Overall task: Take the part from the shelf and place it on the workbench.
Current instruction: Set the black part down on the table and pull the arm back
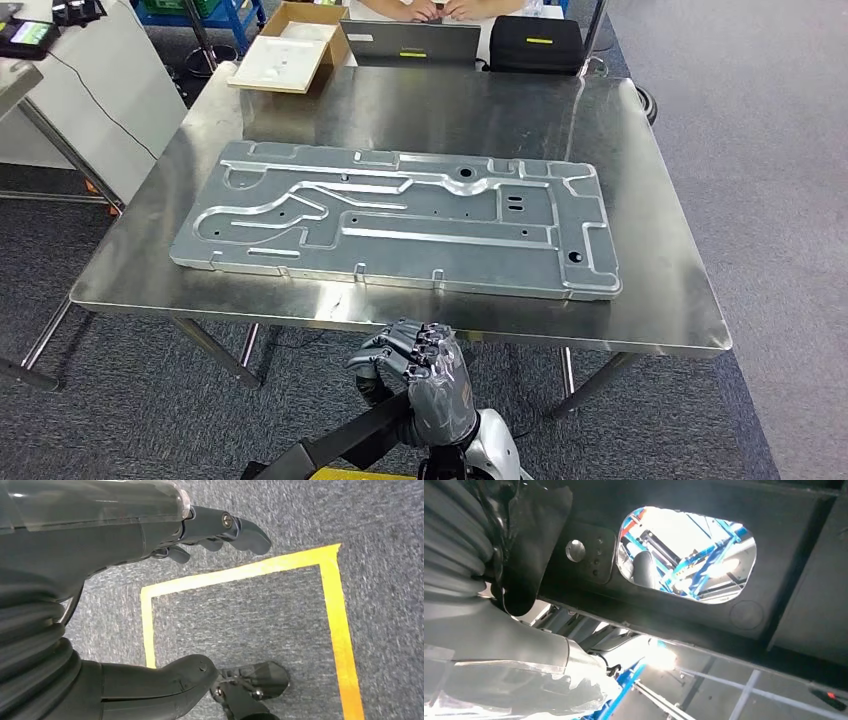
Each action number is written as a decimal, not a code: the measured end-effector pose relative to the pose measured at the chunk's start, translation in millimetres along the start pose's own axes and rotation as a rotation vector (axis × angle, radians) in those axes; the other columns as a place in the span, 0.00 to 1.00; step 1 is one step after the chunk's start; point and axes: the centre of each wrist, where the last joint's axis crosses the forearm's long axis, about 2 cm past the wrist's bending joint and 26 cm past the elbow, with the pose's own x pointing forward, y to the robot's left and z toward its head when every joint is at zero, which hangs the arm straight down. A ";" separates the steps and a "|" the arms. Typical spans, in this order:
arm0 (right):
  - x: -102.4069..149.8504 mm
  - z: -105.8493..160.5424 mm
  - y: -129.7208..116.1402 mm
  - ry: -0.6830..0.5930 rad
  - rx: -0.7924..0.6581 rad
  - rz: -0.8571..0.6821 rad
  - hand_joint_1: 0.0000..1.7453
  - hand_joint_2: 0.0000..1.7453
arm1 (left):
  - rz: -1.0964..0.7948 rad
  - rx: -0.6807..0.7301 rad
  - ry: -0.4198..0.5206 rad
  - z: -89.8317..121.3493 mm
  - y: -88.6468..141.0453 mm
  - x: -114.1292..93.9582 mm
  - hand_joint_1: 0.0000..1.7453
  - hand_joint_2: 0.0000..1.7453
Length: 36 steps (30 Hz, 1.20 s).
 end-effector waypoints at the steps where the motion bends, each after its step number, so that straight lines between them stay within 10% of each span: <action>1: -0.4 0.3 0.0 0.009 -0.001 0.001 1.00 1.00 | 0.004 -0.002 0.001 0.2 -0.1 -0.4 0.00 1.00; 8: -23.6 6.2 -17.9 0.185 -0.028 0.046 1.00 1.00 | 0.022 -0.013 0.004 1.0 -0.5 -1.7 0.00 1.00; 17: -89.9 -9.0 -108.8 0.287 -0.103 0.394 1.00 1.00 | 0.025 -0.044 0.012 2.5 -8.2 -0.1 0.00 1.00; 27: -147.4 -98.6 -291.9 0.329 -0.123 0.837 1.00 1.00 | 0.020 -0.075 0.022 2.8 -13.8 2.6 0.00 1.00; 36: -138.1 -198.6 -451.4 0.445 -0.207 1.205 1.00 1.00 | 0.006 -0.104 0.018 2.1 -18.0 6.2 0.00 1.00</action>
